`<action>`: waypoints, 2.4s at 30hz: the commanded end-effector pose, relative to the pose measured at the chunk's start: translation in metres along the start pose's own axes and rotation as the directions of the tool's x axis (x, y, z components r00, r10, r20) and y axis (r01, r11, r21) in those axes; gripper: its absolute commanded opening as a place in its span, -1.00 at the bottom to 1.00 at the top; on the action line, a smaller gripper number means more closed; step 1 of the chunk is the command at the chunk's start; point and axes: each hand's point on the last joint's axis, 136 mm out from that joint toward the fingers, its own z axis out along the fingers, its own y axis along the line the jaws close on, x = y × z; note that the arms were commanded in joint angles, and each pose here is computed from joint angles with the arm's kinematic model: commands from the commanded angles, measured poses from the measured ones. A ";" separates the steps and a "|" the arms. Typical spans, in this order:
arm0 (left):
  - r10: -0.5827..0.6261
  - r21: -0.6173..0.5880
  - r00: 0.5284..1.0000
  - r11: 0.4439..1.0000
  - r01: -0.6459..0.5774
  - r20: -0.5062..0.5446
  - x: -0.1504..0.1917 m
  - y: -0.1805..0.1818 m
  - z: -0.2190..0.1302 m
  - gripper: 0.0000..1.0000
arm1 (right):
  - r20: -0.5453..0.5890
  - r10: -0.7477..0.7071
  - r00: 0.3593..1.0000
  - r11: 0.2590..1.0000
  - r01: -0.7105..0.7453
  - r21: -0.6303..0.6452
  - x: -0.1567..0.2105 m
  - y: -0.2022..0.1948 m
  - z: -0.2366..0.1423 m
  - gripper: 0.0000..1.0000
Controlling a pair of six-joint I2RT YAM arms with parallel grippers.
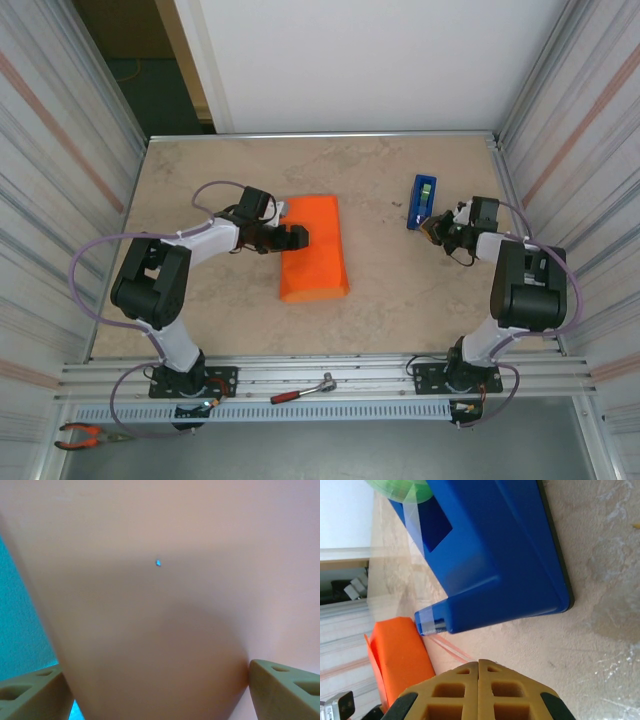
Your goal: Wrap the gift box in paper
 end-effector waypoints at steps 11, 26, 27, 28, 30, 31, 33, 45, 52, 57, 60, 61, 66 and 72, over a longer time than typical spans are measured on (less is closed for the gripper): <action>-0.044 -0.259 0.988 0.966 0.005 -0.146 0.052 0.062 0.012 0.73 | -0.088 0.097 0.991 0.993 -0.091 0.068 0.015 -0.026 0.038 -1.00; -0.045 -0.259 0.988 0.966 0.006 -0.146 0.051 0.062 0.013 0.73 | -0.149 -0.128 0.980 0.990 0.118 -0.074 0.035 0.073 0.016 -1.00; -0.047 -0.260 0.988 0.965 0.007 -0.147 0.052 0.063 0.014 0.73 | -0.168 -0.157 0.973 0.986 0.144 -0.085 0.041 0.084 0.016 -1.00; -0.047 -0.258 0.988 0.966 0.008 -0.146 0.052 0.062 0.014 0.73 | -0.190 -0.186 0.964 0.980 0.169 -0.100 0.049 0.095 0.018 -1.00; -0.048 -0.259 0.988 0.966 0.008 -0.147 0.052 0.062 0.014 0.73 | -0.246 -0.241 0.939 0.968 0.212 -0.138 0.065 0.116 0.022 -1.00; -0.048 -0.259 0.988 0.966 0.009 -0.146 0.052 0.063 0.014 0.73 | -0.277 -0.270 0.922 0.960 0.235 -0.155 0.073 0.125 0.025 -1.00; -0.046 -0.257 0.988 0.966 0.007 -0.145 0.051 0.062 0.014 0.73 | -0.334 -0.327 0.884 0.943 0.280 -0.181 0.090 0.139 0.030 -1.00; -0.048 -0.260 0.988 0.965 0.008 -0.147 0.052 0.063 0.014 0.73 | -0.566 -0.491 0.663 0.865 0.446 -0.228 0.159 0.154 0.063 -1.00; -0.047 -0.259 0.988 0.966 0.008 -0.147 0.051 0.062 0.014 0.73 | -0.591 -0.505 0.629 0.852 0.471 -0.227 0.167 0.154 0.070 -1.00; -0.047 -0.258 0.988 0.966 0.009 -0.144 0.051 0.062 0.013 0.73 | -0.584 -0.519 0.625 0.846 0.473 -0.246 0.169 0.162 0.067 -1.00; -0.050 -0.259 0.988 0.966 0.010 -0.146 0.051 0.062 0.014 0.73 | -0.586 -0.525 0.618 0.842 0.476 -0.253 0.172 0.164 0.068 -1.00; -0.048 -0.258 0.988 0.966 0.009 -0.145 0.051 0.062 0.014 0.73 | -0.587 -0.524 0.617 0.843 0.477 -0.250 0.173 0.163 0.070 -1.00; -0.048 -0.259 0.988 0.966 0.008 -0.146 0.052 0.062 0.014 0.73 | -0.596 -0.513 0.618 0.846 0.480 -0.232 0.172 0.156 0.076 -1.00; -0.047 -0.263 0.989 0.965 0.008 -0.143 0.051 0.063 0.013 0.73 | -0.618 -0.485 0.618 0.852 0.494 -0.175 0.168 0.133 0.088 -1.00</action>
